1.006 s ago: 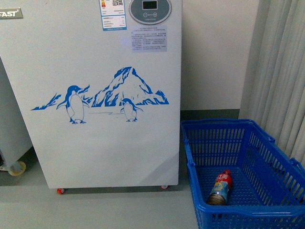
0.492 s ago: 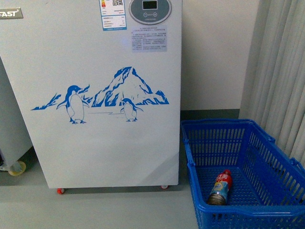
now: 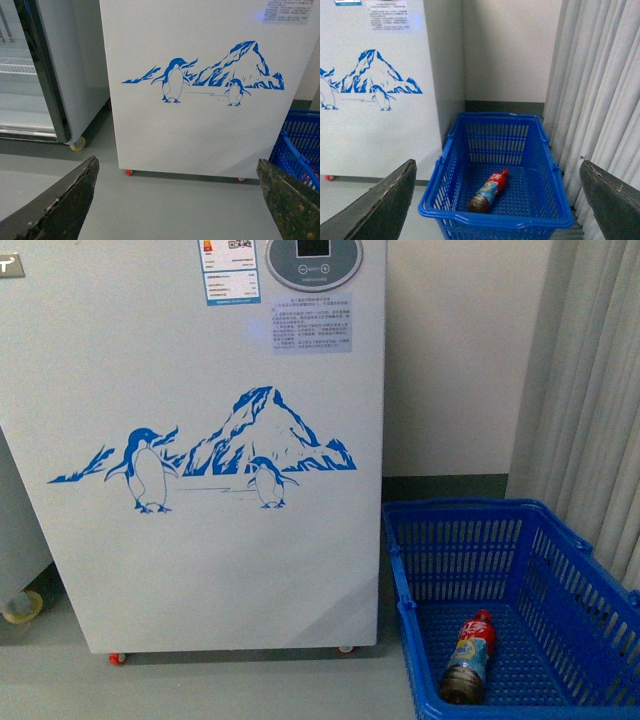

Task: Put drink in fridge

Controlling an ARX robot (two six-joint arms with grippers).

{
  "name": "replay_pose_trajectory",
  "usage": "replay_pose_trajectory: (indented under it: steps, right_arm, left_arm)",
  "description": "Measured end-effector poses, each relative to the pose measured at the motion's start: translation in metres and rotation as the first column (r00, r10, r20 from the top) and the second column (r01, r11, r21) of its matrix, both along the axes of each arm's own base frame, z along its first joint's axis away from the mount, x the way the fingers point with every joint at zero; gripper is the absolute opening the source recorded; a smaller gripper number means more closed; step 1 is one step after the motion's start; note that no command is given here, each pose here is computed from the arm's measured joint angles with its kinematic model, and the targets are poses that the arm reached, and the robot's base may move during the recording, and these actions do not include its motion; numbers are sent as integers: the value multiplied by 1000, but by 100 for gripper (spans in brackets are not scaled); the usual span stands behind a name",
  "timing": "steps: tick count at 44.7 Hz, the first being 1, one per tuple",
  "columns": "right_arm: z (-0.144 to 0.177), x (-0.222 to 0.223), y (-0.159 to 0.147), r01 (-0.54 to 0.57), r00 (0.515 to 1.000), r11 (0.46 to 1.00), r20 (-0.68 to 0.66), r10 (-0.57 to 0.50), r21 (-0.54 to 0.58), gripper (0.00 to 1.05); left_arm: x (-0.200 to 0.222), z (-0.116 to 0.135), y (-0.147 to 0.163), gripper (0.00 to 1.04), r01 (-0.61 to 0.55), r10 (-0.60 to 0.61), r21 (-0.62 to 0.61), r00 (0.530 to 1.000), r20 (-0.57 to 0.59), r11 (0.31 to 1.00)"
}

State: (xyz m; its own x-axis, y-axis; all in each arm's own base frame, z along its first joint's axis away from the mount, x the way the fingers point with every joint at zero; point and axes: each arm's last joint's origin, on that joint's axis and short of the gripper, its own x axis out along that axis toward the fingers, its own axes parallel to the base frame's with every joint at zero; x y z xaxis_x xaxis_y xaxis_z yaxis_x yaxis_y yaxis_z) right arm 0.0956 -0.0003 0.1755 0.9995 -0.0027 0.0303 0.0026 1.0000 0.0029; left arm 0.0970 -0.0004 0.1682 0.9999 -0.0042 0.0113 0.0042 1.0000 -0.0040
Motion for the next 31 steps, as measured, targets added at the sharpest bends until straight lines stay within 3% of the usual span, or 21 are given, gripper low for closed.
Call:
replay_pose_trajectory:
  steps: [31]
  right_arm:
    - [0, 0, 0, 0, 1000, 1000, 1, 0, 0, 98]
  left_arm:
    - [0, 0, 0, 97, 0, 0, 0, 1000, 0, 1000]
